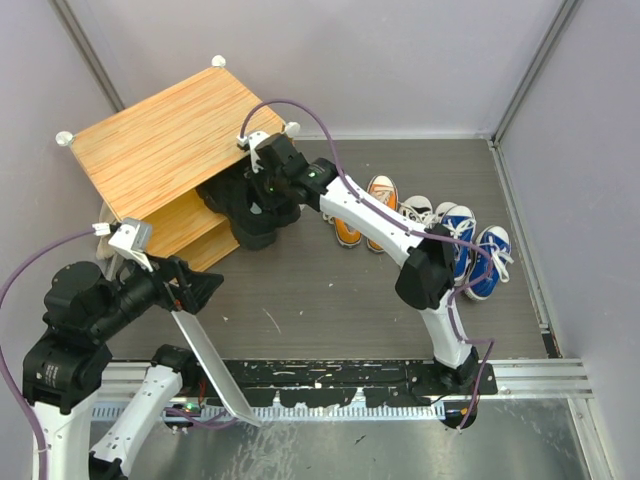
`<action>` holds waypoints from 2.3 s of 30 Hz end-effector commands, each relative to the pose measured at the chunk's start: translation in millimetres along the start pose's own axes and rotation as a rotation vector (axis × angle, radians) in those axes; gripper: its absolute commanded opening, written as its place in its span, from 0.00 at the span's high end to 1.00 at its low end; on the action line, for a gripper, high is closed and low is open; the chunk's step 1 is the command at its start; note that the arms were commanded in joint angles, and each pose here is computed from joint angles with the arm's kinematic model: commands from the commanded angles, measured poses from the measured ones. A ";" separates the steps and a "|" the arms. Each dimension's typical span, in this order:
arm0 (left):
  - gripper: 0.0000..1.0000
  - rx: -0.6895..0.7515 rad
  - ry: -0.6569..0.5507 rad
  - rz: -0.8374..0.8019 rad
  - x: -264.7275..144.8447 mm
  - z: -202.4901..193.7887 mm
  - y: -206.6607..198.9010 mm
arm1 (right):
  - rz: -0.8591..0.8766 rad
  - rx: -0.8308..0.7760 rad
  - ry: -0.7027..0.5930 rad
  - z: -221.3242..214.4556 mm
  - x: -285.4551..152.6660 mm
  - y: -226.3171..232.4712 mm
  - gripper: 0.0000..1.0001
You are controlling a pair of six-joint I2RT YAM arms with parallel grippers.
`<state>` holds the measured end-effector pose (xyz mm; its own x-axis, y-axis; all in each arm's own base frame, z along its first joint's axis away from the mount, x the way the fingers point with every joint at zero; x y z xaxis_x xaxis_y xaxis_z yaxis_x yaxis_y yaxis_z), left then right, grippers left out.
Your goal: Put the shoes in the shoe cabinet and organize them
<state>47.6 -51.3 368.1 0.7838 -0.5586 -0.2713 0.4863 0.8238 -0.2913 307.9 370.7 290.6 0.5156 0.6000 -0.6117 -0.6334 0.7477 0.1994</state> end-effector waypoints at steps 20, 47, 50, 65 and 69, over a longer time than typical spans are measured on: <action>0.02 -0.008 0.016 -0.012 6.2 -4.2 2.2 | 0.165 0.023 -0.462 89.3 10.2 11.7 0.66; 0.02 0.015 0.019 0.004 12.3 1.2 5.6 | 0.241 -0.033 -0.492 99.9 -60.9 19.8 0.13; 0.02 0.021 0.014 0.004 10.3 2.6 4.8 | 0.218 -0.030 -0.495 99.7 -71.0 18.2 0.13; 0.02 0.037 -0.003 0.061 3.8 4.4 6.8 | -0.026 -0.007 -0.336 33.9 -85.2 -21.8 0.00; 0.02 0.025 0.002 0.066 5.7 4.3 7.4 | 0.025 -0.019 -0.362 29.6 -83.1 -21.3 0.00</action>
<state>57.7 -49.4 365.3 0.8037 -0.5210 -0.2875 0.4607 0.8506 -0.2536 298.2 319.2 329.0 0.6381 0.6276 -0.4460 -0.6194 0.7625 0.1868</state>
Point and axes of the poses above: each gripper's point midway between its finger pads, its own x axis out along the fingers, its own y axis along the line the jaws close on, z = x × y, the point moved 10 cm from there along -x, back along the fingers, and after that the axes turned 6 degrees about x, right-handed, at the moved point
